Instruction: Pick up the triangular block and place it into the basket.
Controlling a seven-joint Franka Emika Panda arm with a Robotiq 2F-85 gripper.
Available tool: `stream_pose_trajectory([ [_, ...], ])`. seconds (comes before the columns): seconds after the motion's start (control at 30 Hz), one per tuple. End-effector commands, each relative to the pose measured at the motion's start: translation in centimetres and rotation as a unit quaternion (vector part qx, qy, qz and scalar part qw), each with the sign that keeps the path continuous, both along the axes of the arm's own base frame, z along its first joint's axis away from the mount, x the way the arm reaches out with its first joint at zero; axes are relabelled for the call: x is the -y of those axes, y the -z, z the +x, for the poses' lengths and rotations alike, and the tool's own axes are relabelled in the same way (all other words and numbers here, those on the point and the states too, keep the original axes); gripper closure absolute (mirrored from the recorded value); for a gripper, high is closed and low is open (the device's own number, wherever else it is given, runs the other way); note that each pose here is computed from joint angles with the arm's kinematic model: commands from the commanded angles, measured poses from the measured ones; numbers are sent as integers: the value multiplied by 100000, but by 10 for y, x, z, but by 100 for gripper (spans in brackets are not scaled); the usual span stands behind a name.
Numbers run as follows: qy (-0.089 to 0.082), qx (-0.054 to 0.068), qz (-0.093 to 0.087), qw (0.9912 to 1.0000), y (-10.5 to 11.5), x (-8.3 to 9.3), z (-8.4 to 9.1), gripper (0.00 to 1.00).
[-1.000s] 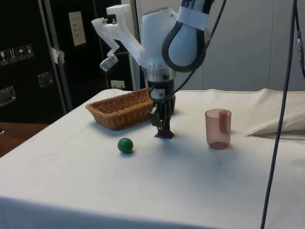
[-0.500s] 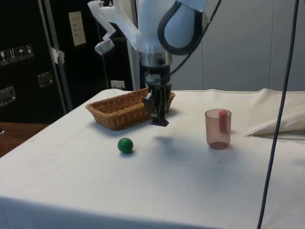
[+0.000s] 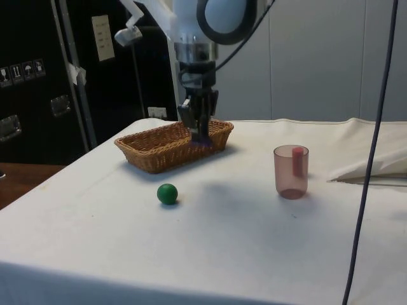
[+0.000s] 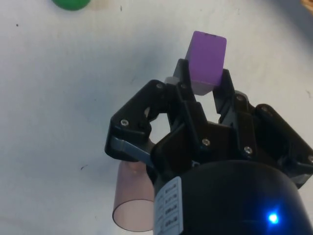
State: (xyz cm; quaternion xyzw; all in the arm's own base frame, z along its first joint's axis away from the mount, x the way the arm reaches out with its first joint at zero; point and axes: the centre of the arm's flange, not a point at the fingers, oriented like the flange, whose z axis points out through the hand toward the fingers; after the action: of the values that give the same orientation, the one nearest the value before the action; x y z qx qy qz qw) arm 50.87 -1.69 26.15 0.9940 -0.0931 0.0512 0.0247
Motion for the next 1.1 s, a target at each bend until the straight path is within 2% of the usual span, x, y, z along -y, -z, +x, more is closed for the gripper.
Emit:
stream_pose_trajectory([
  [0.0, 89, -106, -346, 99999, -5, 2, 3, 67],
  [0.03, 55, 99, 8, 100000, -3, 0, 2, 67],
  [0.27, 1012, 364, -133, 99994, -27, 9, 19, 67],
  [0.3, 752, 557, -30, 99996, -26, 7, 18, 67],
  [0.5, 1681, 563, -421, 99983, -35, 15, 30, 67],
  [0.57, 1484, 901, -314, 99984, -37, 14, 30, 67],
  [0.6, 1785, 677, -522, 99980, -36, 17, 34, 67],
  [1.07, 2709, 1751, -1542, 99936, -38, 39, 61, 67],
])
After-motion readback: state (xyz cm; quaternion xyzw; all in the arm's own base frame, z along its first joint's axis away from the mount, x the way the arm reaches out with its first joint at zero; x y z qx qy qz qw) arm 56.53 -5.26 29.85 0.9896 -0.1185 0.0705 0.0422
